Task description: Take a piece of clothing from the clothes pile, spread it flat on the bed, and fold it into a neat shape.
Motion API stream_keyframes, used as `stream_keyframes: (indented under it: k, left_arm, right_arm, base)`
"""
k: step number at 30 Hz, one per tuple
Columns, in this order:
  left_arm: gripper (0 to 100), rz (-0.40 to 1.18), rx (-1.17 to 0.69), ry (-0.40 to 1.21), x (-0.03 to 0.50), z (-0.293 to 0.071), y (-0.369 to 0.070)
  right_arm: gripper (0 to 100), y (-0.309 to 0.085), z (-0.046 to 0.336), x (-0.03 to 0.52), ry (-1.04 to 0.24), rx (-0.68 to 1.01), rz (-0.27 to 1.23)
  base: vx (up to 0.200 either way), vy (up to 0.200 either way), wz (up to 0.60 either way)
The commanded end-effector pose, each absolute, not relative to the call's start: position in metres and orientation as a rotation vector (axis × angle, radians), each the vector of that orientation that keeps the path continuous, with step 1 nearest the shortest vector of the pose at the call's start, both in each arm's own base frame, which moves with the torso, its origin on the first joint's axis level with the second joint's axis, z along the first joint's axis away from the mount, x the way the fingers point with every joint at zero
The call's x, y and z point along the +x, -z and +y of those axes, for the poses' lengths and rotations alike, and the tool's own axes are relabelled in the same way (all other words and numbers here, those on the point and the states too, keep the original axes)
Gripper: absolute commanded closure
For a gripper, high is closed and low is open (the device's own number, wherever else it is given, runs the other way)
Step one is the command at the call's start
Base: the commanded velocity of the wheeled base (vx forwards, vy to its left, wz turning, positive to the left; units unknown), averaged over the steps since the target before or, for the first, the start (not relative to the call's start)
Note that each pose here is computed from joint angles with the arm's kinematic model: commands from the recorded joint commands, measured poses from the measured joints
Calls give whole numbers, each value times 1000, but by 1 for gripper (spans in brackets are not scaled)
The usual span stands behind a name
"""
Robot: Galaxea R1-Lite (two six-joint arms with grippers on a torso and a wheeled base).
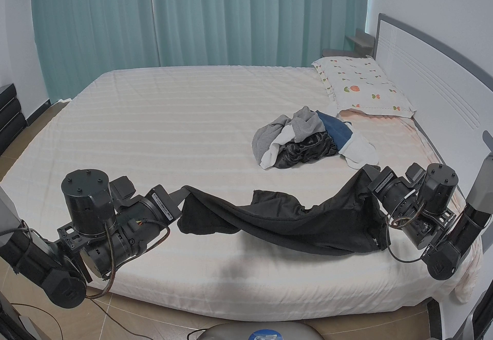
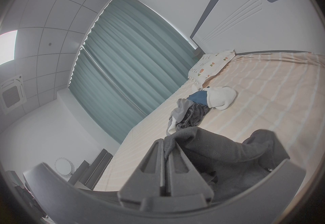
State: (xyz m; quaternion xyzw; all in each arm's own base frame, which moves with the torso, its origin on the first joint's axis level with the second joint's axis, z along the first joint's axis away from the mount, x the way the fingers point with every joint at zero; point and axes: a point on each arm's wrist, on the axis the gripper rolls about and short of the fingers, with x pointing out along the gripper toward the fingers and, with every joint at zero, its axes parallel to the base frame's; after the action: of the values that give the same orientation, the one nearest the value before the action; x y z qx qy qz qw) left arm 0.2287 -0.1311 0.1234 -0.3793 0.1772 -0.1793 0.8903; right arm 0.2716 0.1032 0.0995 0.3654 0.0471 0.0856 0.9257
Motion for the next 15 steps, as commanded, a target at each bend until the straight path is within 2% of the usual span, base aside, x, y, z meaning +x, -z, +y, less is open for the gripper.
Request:
stream_keyframes:
  k: [1, 15]
  left_arm:
    - [100, 367, -768, 374, 227, -131, -122]
    - [100, 369, -761, 385, 223, -133, -123]
  right_arm:
    - [100, -101, 103, 272, -179, 752, 89]
    - [100, -108, 108, 274, -204, 766, 62]
  base:
    - [0, 200, 0]
    - [0, 200, 0]
